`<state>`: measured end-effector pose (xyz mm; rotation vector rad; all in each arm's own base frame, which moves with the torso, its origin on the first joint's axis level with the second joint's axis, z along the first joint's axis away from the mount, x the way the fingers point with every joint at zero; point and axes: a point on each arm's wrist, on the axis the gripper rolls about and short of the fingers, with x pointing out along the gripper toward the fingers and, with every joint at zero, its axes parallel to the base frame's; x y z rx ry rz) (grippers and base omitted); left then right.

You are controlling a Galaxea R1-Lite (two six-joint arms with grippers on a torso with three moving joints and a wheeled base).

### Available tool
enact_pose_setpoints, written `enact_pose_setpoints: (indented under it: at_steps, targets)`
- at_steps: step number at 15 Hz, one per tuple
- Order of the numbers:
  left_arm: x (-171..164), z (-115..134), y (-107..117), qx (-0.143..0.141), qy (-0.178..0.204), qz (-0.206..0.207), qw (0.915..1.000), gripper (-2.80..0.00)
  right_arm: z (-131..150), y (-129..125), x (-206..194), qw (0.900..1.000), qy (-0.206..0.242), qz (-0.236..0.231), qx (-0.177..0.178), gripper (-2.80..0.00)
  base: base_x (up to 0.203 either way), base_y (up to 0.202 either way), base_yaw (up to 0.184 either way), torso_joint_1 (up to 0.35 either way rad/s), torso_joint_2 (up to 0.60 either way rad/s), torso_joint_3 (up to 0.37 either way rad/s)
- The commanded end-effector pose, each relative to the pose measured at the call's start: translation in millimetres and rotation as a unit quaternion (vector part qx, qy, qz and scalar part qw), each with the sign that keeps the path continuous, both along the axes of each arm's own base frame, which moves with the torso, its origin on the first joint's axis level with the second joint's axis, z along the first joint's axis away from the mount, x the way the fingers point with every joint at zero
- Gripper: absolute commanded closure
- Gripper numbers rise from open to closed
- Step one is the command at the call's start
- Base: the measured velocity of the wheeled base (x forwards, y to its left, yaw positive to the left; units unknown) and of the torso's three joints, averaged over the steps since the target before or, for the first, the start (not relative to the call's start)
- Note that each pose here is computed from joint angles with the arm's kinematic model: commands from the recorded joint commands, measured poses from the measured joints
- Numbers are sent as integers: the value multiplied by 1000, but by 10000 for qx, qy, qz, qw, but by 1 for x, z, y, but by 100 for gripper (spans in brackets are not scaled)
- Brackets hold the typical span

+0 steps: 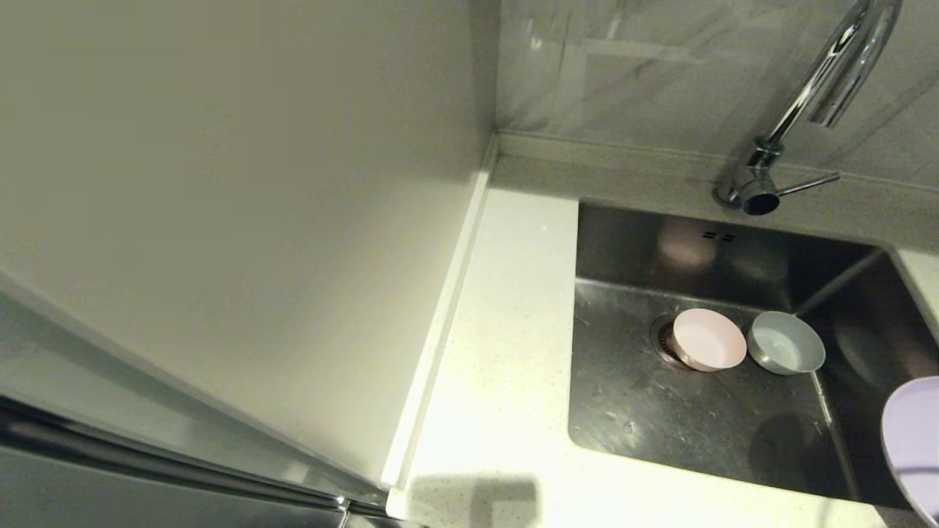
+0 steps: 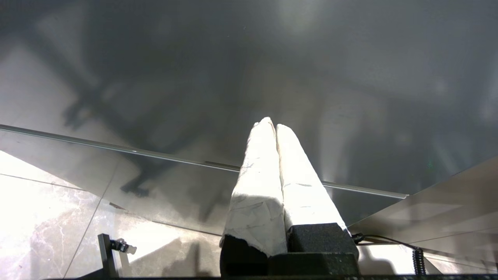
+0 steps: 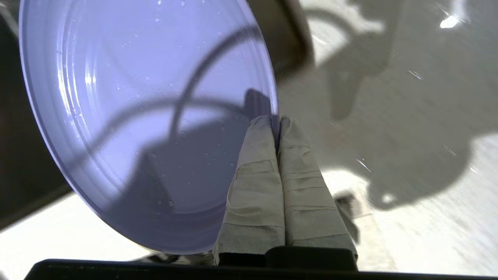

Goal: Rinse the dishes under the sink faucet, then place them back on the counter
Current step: Put a plate into the sink

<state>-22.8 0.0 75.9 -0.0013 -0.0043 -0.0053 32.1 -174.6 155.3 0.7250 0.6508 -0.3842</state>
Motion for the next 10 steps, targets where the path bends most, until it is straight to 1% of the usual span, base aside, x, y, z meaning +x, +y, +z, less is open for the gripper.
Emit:
enact_pose_setpoints:
  at_steps: [1,3,5,7,10]
  targets:
    - [0,-1,0,-1,14,-4,10000,0,7,-1,20,9997,-103,198,99,0,0,0,0,0,0,0]
    - [0,-1,0,-1,14,-1,10000,0,9,-1,35,9992,-143,307,228,0,0,0,0,0,0,0]
    - [0,-1,0,-1,14,2,10000,0,5,-4,50,9984,9,499,269,0,0,0,0,0,0,0]
    - [0,-1,0,-1,14,8,10000,0,-1,-9,64,9971,154,723,157,0,0,0,0,0,0,0]
    - [0,-1,0,-1,14,3,10000,0,-12,-19,90,9941,425,985,-139,0,0,0,0,0,0,0]
